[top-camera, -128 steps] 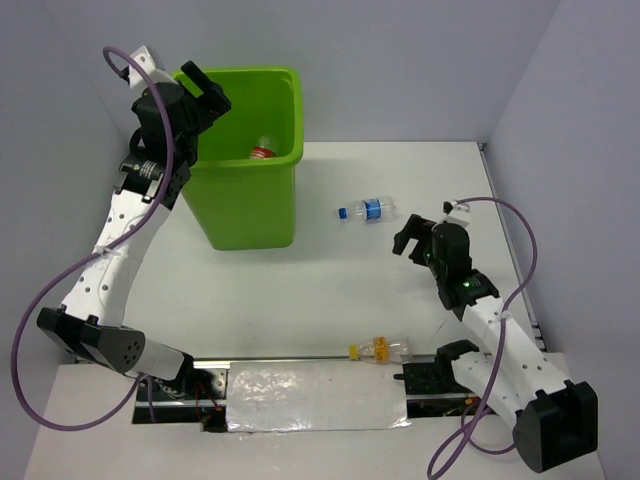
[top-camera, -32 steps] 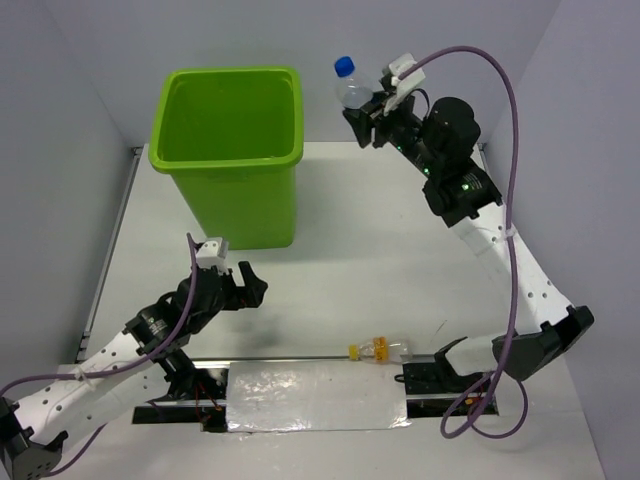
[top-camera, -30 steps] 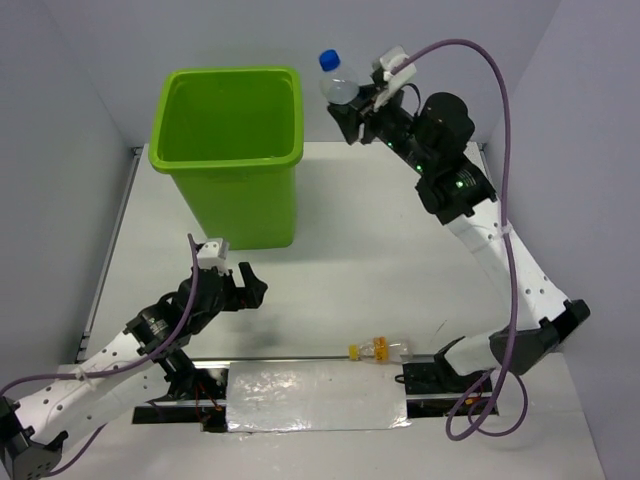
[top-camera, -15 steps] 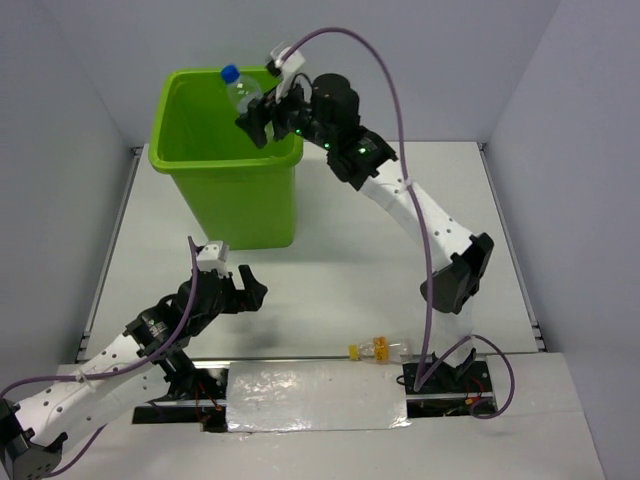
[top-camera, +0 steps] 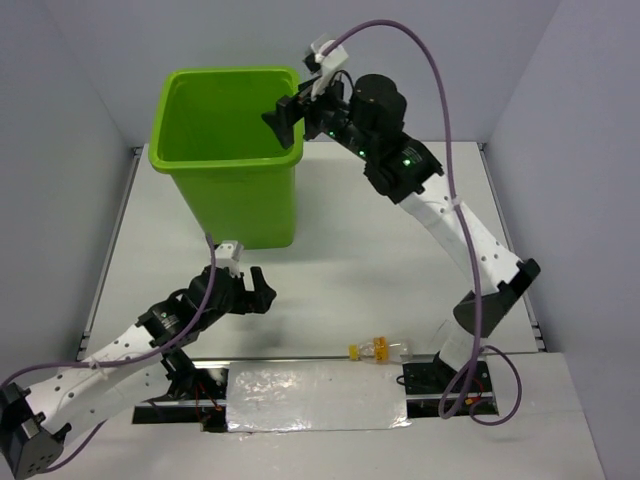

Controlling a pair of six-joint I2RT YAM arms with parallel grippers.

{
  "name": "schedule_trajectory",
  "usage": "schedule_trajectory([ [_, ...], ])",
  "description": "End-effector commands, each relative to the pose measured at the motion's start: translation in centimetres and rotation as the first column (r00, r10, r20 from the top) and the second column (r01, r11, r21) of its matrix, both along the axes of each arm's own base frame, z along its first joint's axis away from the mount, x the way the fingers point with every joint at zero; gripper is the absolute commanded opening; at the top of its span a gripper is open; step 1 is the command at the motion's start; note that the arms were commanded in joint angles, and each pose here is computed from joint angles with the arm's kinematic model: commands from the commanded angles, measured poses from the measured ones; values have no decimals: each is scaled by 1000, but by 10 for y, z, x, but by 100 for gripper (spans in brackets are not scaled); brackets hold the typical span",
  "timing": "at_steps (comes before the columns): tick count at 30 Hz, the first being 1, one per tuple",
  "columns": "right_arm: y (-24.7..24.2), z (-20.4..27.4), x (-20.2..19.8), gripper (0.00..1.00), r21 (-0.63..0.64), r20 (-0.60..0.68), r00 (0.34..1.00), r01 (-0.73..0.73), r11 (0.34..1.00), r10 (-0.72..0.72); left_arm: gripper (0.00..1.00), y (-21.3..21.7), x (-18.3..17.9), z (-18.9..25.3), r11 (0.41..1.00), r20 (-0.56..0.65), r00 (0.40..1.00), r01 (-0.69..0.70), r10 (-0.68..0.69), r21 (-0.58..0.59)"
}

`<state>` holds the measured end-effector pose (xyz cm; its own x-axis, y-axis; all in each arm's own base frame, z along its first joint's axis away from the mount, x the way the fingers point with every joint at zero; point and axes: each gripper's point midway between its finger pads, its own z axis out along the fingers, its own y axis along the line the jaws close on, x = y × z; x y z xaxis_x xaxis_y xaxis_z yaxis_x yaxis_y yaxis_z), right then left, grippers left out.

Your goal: Put the plastic bottles in the bin

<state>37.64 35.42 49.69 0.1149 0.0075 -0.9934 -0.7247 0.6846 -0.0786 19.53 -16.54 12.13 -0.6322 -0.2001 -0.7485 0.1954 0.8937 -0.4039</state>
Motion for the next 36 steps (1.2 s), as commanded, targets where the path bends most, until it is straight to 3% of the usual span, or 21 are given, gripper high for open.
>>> schedule_trajectory([
  [1,-30,21,-4,100,55,15,998,65,996,-66,99,-19,3,10,997,21,997,74,-73,-28],
  [4,-60,15,1,100,87,-17,992,129,988,-128,99,-23,4,13,995,25,995,98,-97,-30],
  [5,-64,-9,4,100,79,-70,988,144,986,-138,99,-26,3,16,993,31,993,111,-110,-39],
  [7,-93,1,-2,100,135,-47,984,177,975,-172,99,-29,2,20,990,47,990,133,-131,-46],
  [8,-99,-30,1,100,128,-112,977,194,973,-180,99,-31,1,22,989,51,989,139,-137,-48],
  [9,-123,-14,-6,100,186,-77,975,219,958,-208,99,-31,1,23,988,55,988,145,-142,-47],
  [10,-131,-42,-3,100,166,-121,967,242,956,-224,99,-32,0,26,987,63,987,152,-149,-45],
  [13,-177,-44,-16,100,230,-140,942,331,915,-306,99,-34,-2,32,985,80,982,172,-168,-35],
  [20,-241,-170,-36,100,148,-373,795,559,816,-478,99,-75,-27,50,917,156,910,395,-385,-44],
  [24,-265,-226,-52,100,86,-470,699,644,760,-539,99,-99,-44,48,877,162,863,476,-479,61],
  [26,-272,-248,-62,100,64,-499,672,658,751,-547,99,-121,-64,59,826,216,799,556,-561,91],
  [29,-281,-269,-73,100,28,-513,645,672,740,-566,99,-152,-94,65,704,283,649,684,-707,189],
  [30,-285,-273,-75,100,22,-516,633,683,730,-577,99,-160,-98,53,646,272,587,716,-762,264],
  [31,-288,-278,-77,100,15,-526,617,695,719,-585,99,-178,-112,66,577,311,499,774,-809,259],
  [34,-300,-283,-81,100,0,-539,587,718,696,-605,99,-212,-125,59,418,304,322,843,-897,339],
  [35,-308,-284,-81,100,-3,-544,571,732,682,-615,99,-223,-127,39,342,247,260,854,-933,391],
  [36,-310,-287,-81,100,-5,-556,562,735,679,-612,99,-236,-129,48,311,261,218,860,-940,405],
])
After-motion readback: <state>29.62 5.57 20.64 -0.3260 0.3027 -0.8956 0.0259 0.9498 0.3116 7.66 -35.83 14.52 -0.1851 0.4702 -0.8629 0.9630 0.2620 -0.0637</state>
